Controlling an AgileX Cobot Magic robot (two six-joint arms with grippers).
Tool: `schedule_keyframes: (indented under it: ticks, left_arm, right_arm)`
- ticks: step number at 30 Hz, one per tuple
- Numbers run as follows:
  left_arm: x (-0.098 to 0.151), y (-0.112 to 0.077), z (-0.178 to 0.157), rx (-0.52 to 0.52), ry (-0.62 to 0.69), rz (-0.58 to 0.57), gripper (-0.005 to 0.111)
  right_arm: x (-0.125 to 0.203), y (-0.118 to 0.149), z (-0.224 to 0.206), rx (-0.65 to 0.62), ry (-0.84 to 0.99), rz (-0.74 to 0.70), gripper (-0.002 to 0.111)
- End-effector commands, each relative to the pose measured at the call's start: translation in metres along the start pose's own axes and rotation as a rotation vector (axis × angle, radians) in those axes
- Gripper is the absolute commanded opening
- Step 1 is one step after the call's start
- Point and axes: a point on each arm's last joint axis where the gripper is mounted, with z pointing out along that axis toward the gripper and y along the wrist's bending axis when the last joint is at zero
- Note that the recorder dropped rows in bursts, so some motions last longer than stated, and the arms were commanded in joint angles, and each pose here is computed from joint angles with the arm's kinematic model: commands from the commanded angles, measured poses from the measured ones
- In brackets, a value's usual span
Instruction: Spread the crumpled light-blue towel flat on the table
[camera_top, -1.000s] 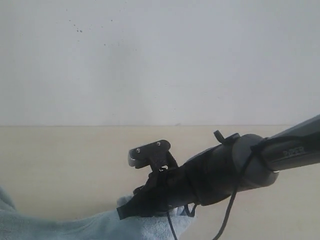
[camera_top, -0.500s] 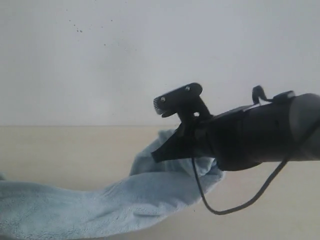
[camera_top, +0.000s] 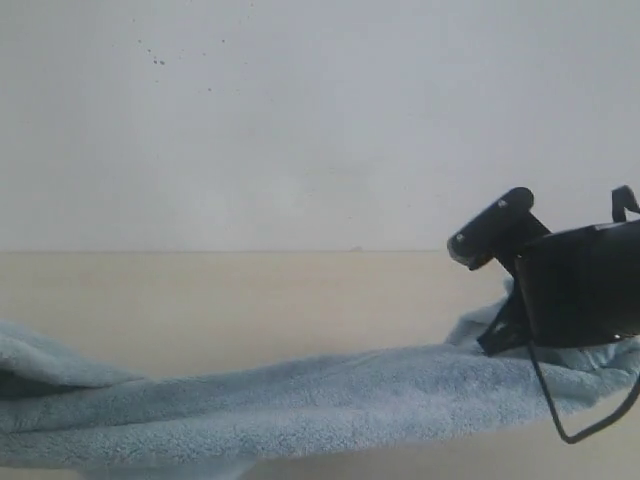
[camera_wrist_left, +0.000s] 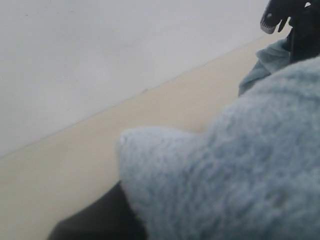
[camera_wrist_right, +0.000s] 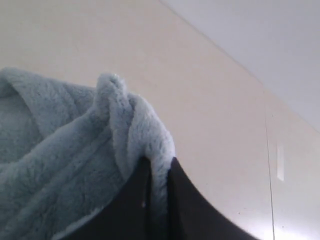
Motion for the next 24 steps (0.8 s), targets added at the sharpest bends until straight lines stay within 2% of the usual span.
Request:
schedule_keyframes:
  ticks: [1, 3, 5, 7, 10, 17, 24]
  left_arm:
    - [0.000, -0.002, -0.001, 0.022, -0.004, 0.011, 0.004]
    - [0.000, -0.003, 0.000, 0.028, -0.001, 0.011, 0.004]
    - [0.001, -0.003, 0.001, 0.032, 0.010, 0.008, 0.004]
    - [0.005, -0.004, 0.004, 0.038, 0.032, 0.005, 0.004]
    - [0.010, -0.005, 0.007, 0.043, 0.063, 0.008, 0.004]
    - [0.011, -0.005, 0.008, 0.044, 0.070, 0.009, 0.004]
    - [0.011, -0.005, 0.008, 0.039, 0.069, 0.009, 0.004]
  right_arm:
    - [0.022, -0.006, 0.011, -0.007, 0.059, -0.036, 0.001]
    - [0.025, -0.003, 0.013, -0.054, 0.052, -0.011, 0.007]
    - [0.024, 0.001, 0.013, -0.097, 0.032, 0.000, 0.019]
    - [0.023, 0.003, 0.013, -0.121, 0.021, 0.009, 0.032]
    - [0.023, 0.004, 0.012, -0.127, 0.019, 0.020, 0.044]
    - [0.022, 0.000, 0.010, -0.114, 0.017, 0.096, 0.044]
    - [0.005, -0.025, -0.023, -0.143, -0.119, 0.190, 0.044]
